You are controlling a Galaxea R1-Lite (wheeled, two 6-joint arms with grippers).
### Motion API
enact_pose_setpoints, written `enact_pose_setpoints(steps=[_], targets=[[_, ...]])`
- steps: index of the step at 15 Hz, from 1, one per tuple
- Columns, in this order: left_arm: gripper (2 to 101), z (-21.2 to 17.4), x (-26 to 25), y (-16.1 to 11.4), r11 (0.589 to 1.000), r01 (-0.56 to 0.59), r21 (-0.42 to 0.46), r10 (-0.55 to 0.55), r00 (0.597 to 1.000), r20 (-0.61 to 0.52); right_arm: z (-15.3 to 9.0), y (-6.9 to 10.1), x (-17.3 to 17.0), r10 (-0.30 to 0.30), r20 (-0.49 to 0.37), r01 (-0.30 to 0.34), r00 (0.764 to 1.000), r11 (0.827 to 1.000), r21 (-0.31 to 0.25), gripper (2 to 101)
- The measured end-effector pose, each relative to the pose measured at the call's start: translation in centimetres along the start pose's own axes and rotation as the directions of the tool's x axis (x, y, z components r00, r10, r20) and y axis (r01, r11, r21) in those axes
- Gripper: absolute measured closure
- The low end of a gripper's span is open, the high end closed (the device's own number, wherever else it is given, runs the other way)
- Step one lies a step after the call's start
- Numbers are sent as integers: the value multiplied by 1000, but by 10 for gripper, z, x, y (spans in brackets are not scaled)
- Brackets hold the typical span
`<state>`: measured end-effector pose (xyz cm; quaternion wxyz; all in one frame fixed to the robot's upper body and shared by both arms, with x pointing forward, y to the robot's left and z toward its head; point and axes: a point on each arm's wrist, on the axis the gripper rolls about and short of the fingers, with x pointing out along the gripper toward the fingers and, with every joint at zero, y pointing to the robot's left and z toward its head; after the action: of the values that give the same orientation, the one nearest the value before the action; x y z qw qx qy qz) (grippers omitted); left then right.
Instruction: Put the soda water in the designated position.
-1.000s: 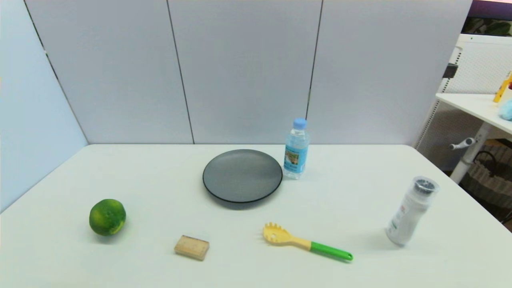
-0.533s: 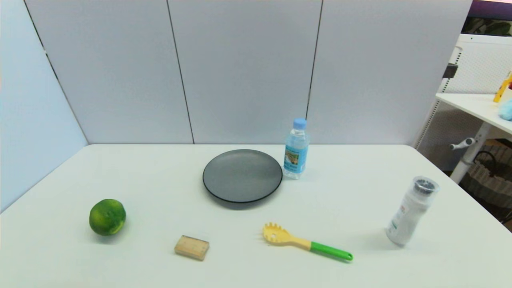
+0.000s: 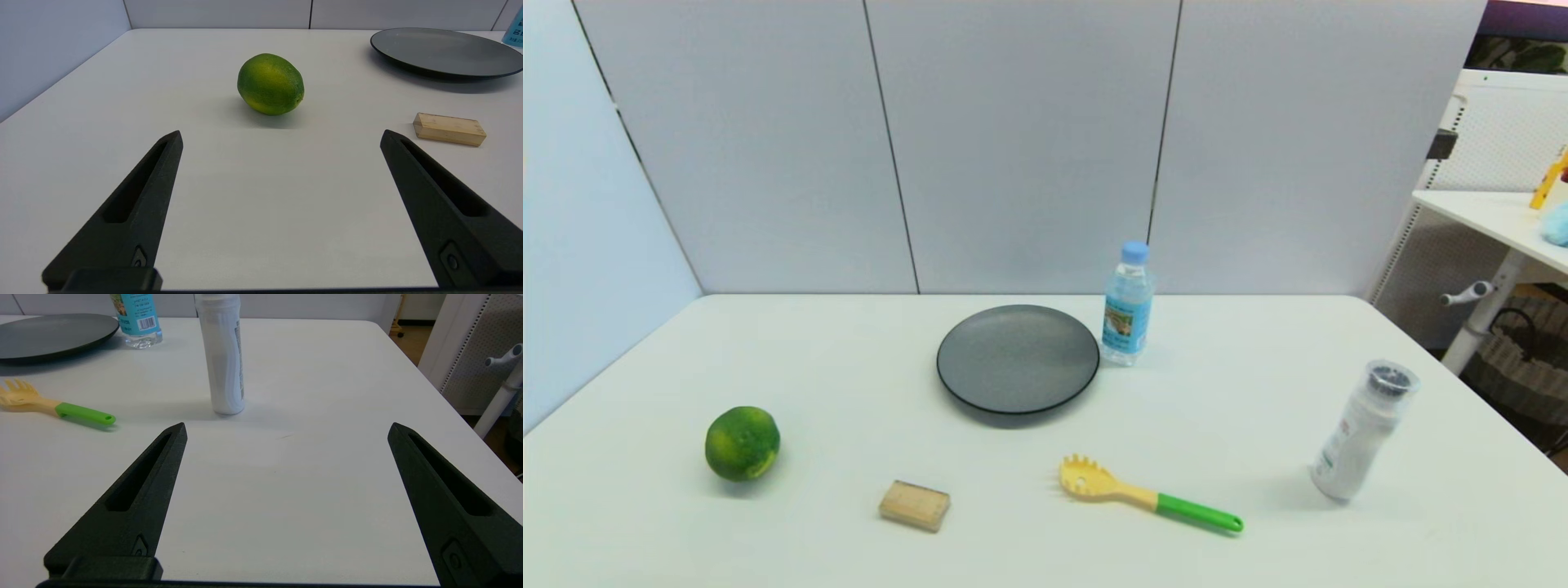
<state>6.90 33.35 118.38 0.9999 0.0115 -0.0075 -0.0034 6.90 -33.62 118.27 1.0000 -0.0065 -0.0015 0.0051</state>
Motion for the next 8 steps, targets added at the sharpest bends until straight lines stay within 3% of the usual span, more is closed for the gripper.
enact_pose_setpoints(steps=[8], targets=[[54,0,0,0,1000,1,-2,-1,1000,0,0,0,0,0,0,0,1000,1000,0,50]])
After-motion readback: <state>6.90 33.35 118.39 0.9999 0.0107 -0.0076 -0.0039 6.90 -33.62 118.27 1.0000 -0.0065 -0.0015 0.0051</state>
